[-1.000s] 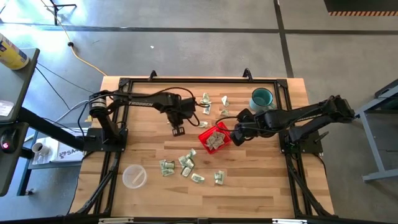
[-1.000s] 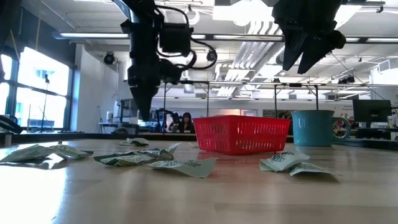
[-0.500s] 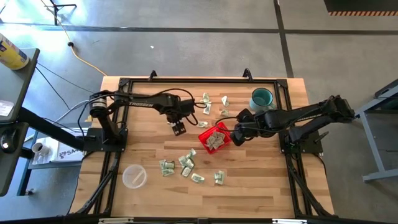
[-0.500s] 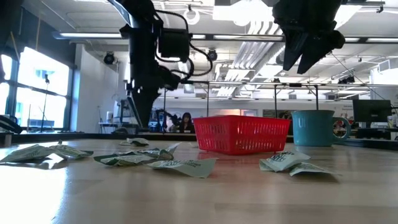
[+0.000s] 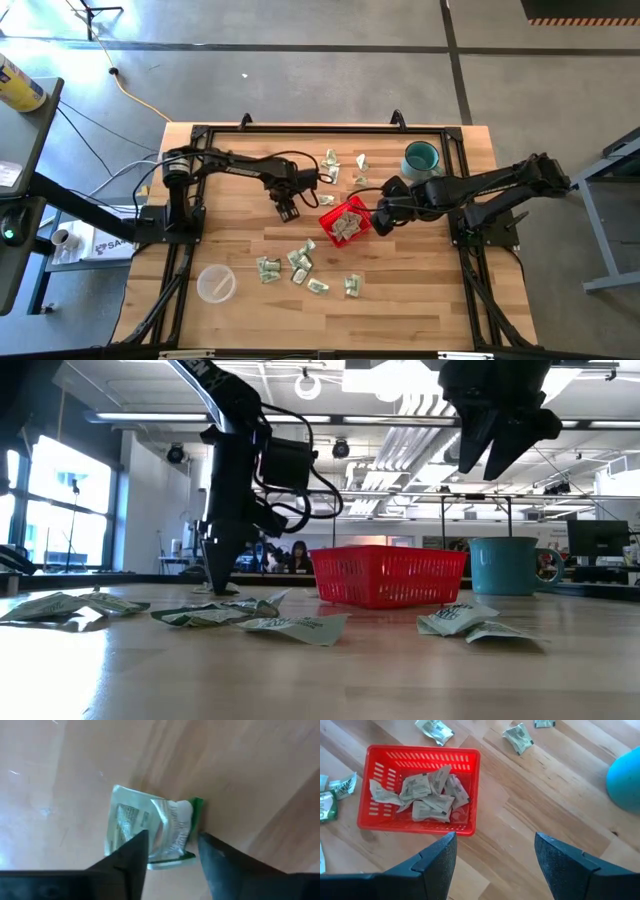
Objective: Pick and place items into bin
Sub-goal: Put the green stevia pack into the red bin, then put the white stevia pack into the red bin
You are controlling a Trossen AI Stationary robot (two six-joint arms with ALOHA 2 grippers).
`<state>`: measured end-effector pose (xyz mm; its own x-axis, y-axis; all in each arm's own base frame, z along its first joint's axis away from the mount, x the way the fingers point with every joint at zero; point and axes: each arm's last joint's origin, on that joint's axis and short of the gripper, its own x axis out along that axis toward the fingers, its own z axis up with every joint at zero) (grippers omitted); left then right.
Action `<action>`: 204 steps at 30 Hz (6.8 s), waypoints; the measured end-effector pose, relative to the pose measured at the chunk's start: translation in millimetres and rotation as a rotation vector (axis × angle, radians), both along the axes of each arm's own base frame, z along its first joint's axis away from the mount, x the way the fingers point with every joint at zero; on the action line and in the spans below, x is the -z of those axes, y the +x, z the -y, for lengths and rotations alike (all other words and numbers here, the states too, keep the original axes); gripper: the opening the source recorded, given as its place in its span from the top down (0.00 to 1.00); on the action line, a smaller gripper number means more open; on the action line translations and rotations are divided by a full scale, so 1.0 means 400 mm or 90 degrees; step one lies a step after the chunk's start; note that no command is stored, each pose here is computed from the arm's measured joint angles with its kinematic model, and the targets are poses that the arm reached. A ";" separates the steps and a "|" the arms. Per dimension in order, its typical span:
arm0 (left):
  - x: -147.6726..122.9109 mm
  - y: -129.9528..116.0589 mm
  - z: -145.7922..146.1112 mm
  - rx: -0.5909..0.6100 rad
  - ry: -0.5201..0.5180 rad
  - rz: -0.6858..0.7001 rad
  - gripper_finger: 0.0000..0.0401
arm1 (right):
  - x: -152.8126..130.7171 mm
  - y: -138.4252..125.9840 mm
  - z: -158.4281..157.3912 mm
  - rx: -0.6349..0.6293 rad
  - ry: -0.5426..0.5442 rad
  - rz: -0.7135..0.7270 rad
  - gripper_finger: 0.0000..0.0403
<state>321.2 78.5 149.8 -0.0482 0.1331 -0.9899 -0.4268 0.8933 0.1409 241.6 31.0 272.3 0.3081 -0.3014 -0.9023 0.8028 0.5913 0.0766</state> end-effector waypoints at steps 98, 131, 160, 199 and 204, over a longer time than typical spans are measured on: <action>-0.043 -0.213 0.278 0.028 -0.093 0.184 0.17 | 0.195 0.300 -0.300 -0.337 0.006 -0.040 0.99; -0.022 -0.222 0.324 0.043 -0.085 0.214 0.17 | 0.312 0.189 -0.346 -0.312 0.119 -0.157 0.25; -0.021 -0.224 0.323 0.064 -0.081 0.207 0.17 | 0.108 0.277 -0.197 -0.184 -0.092 -0.051 0.98; 0.020 -0.204 0.397 -0.054 -0.219 0.159 0.17 | 0.119 0.227 -0.254 -0.262 -0.020 -0.146 0.28; 0.003 -0.192 0.407 -0.102 -0.209 0.174 0.17 | 0.120 0.193 -0.351 -0.465 -0.060 -0.155 0.28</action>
<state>244.2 -84.2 148.5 0.2268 -0.1772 -0.9577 -0.5448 0.7920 -0.2756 318.8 171.4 224.5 0.2547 -0.1765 -0.9508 0.1950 0.9724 -0.1283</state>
